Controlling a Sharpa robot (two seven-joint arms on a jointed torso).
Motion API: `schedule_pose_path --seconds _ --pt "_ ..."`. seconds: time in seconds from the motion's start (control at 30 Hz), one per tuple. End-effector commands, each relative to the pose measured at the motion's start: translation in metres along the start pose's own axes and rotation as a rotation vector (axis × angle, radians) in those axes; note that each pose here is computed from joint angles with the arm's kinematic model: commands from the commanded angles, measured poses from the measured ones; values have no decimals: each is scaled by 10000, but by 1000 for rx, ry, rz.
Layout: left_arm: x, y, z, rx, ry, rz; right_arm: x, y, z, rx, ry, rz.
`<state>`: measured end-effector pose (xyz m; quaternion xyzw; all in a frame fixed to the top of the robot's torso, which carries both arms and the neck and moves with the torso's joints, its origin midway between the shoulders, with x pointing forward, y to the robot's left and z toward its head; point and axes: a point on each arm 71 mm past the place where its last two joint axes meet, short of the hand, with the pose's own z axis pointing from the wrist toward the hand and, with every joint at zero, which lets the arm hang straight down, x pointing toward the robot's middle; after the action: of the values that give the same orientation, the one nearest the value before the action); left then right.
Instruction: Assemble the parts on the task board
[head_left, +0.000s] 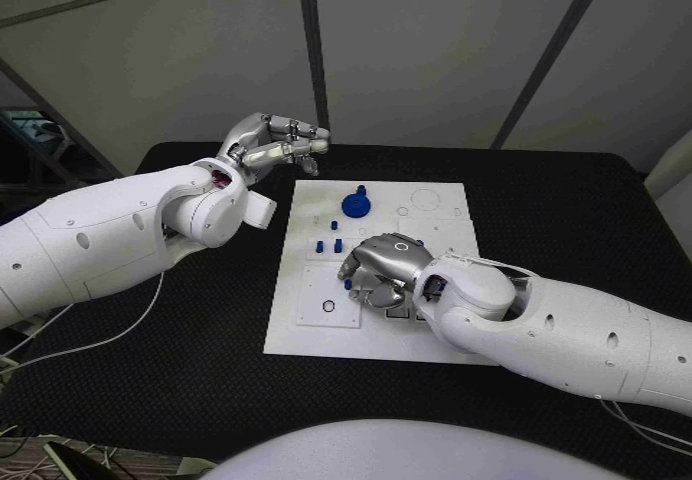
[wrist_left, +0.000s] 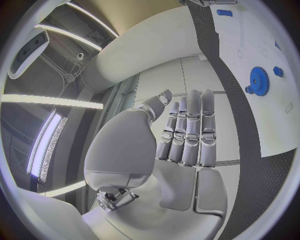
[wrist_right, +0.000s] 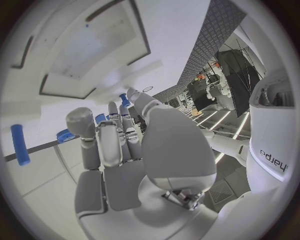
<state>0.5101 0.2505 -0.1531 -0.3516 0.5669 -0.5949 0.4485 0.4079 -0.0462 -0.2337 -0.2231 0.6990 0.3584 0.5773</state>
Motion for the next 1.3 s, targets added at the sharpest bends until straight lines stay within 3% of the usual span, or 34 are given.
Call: schedule_pose_path --seconds 0.03,0.3,0.6,0.9,1.3 --pt "10 -8 6 0 10 -7 -67 4 -51 8 -62 -4" --pt "5 -2 3 -6 12 -8 -194 -97 -231 62 -115 34" --pt "16 -13 -3 9 33 -15 -579 -393 -447 163 -110 217" --pt "26 -7 -1 7 40 -17 -751 -772 -630 243 -69 106" --pt "31 8 4 -2 43 -18 -733 -858 -605 277 -14 19"
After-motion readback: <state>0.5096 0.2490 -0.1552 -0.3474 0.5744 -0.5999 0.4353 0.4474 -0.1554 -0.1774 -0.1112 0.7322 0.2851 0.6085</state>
